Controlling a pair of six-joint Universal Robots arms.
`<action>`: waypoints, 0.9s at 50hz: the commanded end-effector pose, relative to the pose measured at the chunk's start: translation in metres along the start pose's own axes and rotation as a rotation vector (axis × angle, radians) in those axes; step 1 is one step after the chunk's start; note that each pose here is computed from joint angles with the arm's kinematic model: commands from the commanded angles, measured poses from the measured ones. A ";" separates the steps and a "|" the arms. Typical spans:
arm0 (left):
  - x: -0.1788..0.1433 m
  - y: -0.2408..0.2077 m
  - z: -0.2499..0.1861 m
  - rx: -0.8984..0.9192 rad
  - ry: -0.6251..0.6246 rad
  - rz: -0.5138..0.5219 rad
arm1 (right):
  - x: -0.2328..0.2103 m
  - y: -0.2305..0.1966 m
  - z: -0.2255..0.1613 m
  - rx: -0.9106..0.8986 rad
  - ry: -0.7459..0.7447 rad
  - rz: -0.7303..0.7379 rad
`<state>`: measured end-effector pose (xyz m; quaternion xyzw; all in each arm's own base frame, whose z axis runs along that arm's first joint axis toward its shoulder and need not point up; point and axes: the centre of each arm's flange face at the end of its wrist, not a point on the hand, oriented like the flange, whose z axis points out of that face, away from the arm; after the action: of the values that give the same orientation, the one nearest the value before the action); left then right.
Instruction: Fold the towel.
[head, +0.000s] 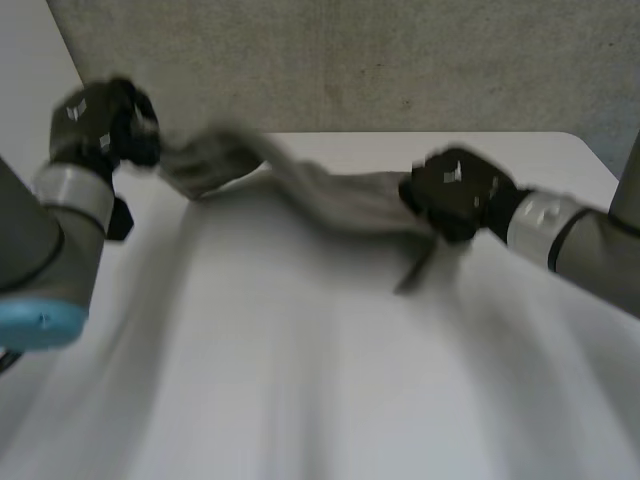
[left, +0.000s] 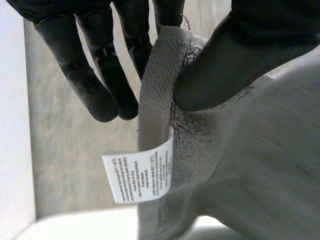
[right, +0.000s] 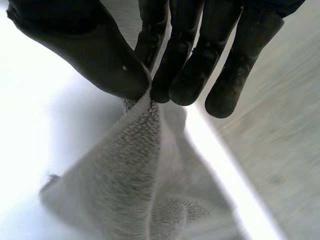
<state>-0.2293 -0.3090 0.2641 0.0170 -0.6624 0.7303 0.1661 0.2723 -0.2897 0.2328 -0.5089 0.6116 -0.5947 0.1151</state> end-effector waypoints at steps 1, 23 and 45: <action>-0.028 0.032 -0.005 0.004 -0.037 0.013 | -0.033 0.040 -0.007 -0.141 -0.117 -0.051; -0.038 0.021 -0.013 0.051 -0.063 -0.006 | -0.015 0.028 -0.019 -0.135 0.097 0.221; -0.043 0.041 -0.011 -0.008 -0.078 -0.001 | -0.027 0.070 -0.039 -0.201 0.277 0.427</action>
<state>-0.1969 -0.3104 0.2138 0.0453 -0.6703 0.7272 0.1408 0.2312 -0.2738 0.1520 -0.3196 0.7857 -0.5221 0.0895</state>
